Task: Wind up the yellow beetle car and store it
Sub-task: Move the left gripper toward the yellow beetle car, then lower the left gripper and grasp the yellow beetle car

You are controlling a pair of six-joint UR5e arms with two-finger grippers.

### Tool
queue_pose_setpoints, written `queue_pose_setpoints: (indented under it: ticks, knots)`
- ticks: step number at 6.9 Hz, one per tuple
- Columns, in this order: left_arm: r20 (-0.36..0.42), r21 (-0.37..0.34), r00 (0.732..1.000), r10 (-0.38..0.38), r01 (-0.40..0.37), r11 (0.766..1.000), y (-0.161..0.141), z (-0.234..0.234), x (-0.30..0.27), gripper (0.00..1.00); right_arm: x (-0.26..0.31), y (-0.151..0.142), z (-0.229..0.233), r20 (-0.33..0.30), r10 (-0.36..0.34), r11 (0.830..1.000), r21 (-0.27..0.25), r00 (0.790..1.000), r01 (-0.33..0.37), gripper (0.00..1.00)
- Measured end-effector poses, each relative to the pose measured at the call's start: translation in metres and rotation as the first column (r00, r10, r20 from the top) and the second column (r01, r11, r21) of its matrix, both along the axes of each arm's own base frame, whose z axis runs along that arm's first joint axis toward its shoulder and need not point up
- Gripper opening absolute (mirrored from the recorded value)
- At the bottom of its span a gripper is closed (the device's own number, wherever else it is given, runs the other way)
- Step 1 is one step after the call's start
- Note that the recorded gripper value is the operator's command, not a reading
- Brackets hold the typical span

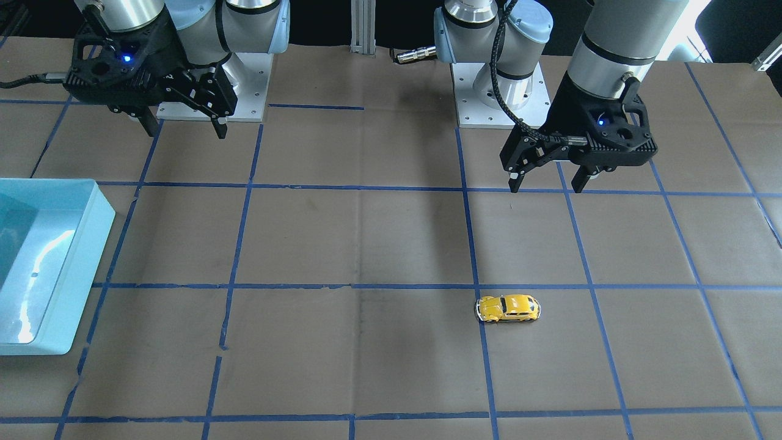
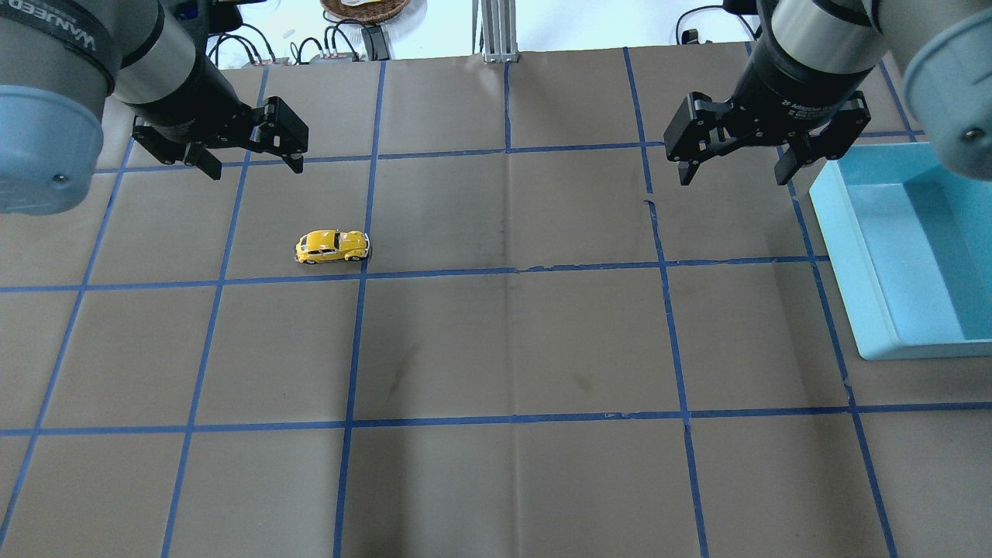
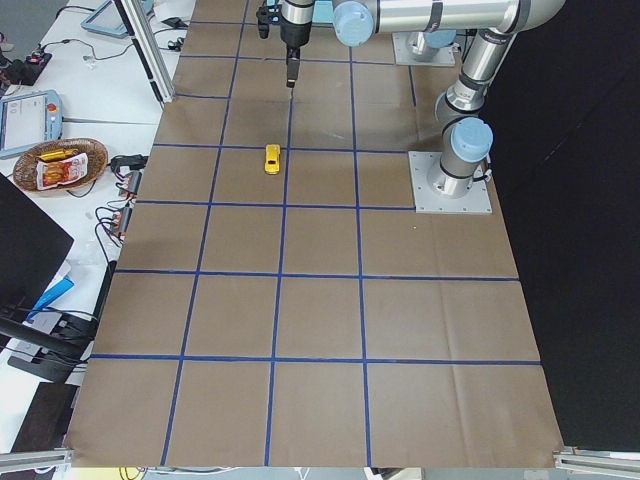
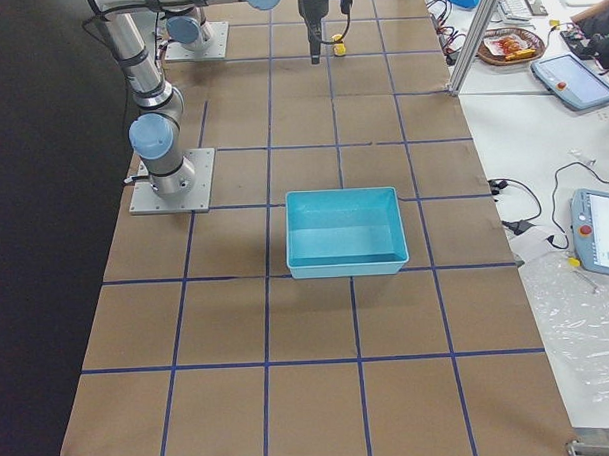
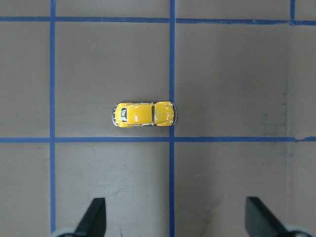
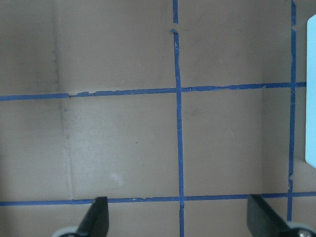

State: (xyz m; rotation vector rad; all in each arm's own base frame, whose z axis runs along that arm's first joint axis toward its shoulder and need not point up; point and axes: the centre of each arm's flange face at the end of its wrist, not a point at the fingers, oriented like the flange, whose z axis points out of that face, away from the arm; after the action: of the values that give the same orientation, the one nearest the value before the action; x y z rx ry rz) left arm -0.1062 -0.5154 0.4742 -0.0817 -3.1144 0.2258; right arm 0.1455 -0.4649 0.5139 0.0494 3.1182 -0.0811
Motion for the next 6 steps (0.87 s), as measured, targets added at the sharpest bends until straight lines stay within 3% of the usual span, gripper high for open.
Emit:
queue_pose_setpoints:
  ticks: [1,2,3,4,6]
  knots:
    - [0.026,0.006,0.984,-0.176,0.176,0.984,-0.018,-0.013,0.013,1.00,0.000,0.000,0.000,0.000,0.001,1.000,0.000,1.000,-0.001,0.99]
    - [0.039,0.010,0.948,-0.315,0.315,0.949,-0.040,-0.032,0.032,1.00,0.000,0.000,0.000,0.000,0.001,1.000,0.000,1.000,-0.001,0.99]
    - [0.036,0.018,0.895,-0.444,0.443,0.896,-0.059,-0.052,0.047,1.00,0.000,0.000,0.000,0.000,0.000,1.000,0.000,1.000,0.000,0.99]
    - [0.035,0.029,0.816,-0.577,0.576,0.817,-0.073,-0.068,0.055,1.00,0.000,0.000,0.000,0.000,0.000,1.000,0.000,1.000,0.000,0.99]
    - [0.025,0.059,0.612,-0.790,0.788,0.612,-0.093,-0.099,0.059,1.00,0.000,-0.001,-0.001,0.000,0.000,1.000,0.001,1.000,0.000,0.99]
